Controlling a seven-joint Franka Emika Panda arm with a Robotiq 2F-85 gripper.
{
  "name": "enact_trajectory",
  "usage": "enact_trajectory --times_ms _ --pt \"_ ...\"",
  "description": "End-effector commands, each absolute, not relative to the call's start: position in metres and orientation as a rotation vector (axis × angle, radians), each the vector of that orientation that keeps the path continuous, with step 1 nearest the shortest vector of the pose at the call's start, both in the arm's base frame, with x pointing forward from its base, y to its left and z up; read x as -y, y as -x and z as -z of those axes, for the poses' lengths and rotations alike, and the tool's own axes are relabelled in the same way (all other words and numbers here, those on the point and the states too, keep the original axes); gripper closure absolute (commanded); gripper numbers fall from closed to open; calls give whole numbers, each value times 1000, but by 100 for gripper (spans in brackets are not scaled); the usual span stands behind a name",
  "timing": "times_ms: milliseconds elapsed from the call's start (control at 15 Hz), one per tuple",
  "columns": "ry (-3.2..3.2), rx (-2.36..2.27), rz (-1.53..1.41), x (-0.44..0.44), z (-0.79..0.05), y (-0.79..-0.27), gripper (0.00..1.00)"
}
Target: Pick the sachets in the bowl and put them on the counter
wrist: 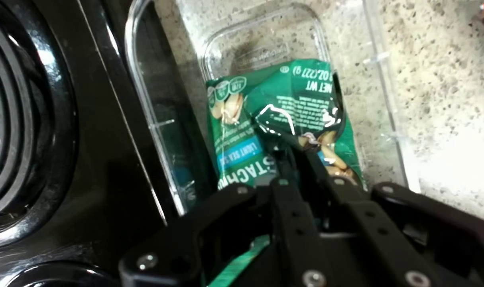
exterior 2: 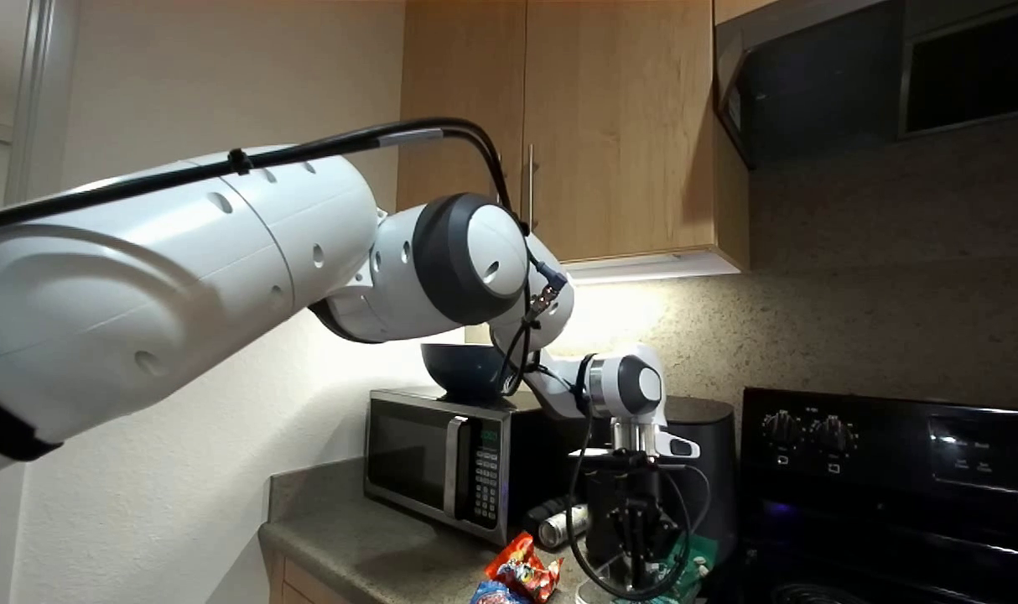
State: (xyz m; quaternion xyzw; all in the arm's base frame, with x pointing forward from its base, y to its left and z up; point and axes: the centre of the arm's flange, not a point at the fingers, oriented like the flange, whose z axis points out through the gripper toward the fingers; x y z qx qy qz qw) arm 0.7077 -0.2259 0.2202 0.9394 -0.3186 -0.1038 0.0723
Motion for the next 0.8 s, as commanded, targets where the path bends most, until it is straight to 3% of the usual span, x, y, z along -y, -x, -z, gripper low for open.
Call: enact_trajectory --times_ms 0,733 --pt "-2871 924 247 207 -256 -686 97" --pt "-2934 632 191 117 -376 -634 97"
